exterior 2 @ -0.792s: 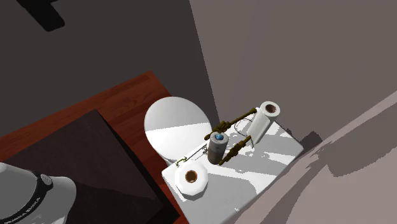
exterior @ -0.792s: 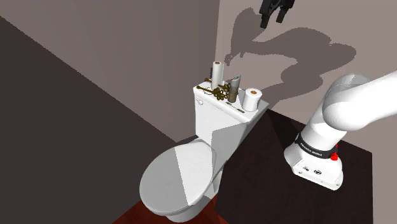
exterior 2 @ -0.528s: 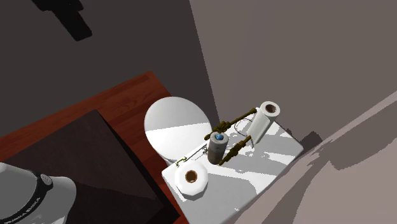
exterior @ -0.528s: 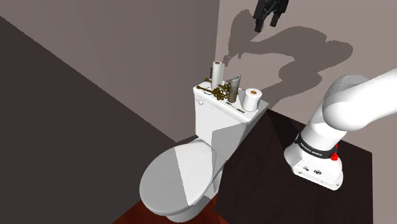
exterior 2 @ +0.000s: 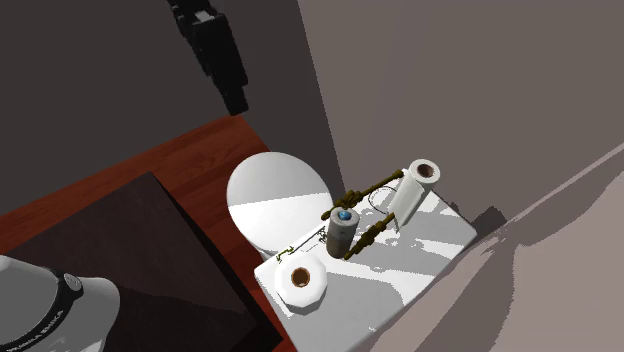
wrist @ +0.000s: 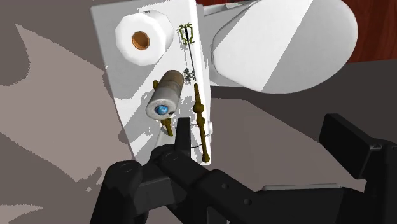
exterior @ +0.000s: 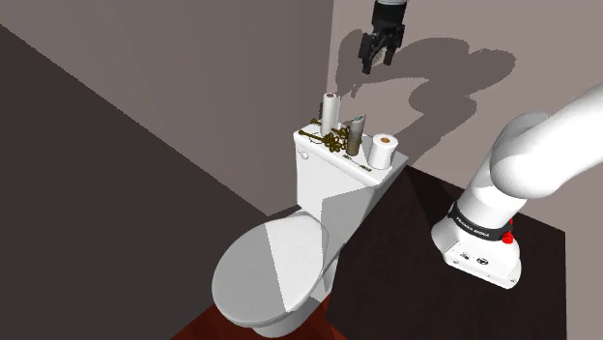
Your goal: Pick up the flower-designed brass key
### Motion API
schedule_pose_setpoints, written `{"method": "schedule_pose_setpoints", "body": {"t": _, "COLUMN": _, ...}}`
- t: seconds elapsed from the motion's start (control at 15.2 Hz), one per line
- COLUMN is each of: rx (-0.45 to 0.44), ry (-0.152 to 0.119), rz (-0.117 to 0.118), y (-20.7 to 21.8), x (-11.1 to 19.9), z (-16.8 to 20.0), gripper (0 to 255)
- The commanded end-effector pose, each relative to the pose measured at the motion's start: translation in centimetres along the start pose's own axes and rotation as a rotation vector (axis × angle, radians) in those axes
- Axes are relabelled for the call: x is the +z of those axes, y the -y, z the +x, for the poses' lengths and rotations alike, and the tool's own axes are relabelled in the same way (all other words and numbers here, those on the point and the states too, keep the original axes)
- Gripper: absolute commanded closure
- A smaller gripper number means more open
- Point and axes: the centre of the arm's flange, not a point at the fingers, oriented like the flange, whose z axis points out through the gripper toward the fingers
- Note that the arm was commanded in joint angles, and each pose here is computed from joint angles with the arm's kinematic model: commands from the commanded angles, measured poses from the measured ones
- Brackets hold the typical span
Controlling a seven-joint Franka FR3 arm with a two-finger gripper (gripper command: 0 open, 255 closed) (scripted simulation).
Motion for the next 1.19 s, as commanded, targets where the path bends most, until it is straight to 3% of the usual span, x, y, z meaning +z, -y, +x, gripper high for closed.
{"method": "schedule_pose_setpoints", "body": {"t": 0.0, "rx": -0.006, "ry": 0.013, "rz": -0.001, "y": -0.4, "x": 1.7, "z": 2.0, "gripper": 0}}
{"method": "schedule_pose_setpoints", "body": {"t": 1.12, "rx": -0.058, "ry": 0.132, "rz": -0.007, "y": -1.4, "x": 20.2, "z": 16.6, "gripper": 0}}
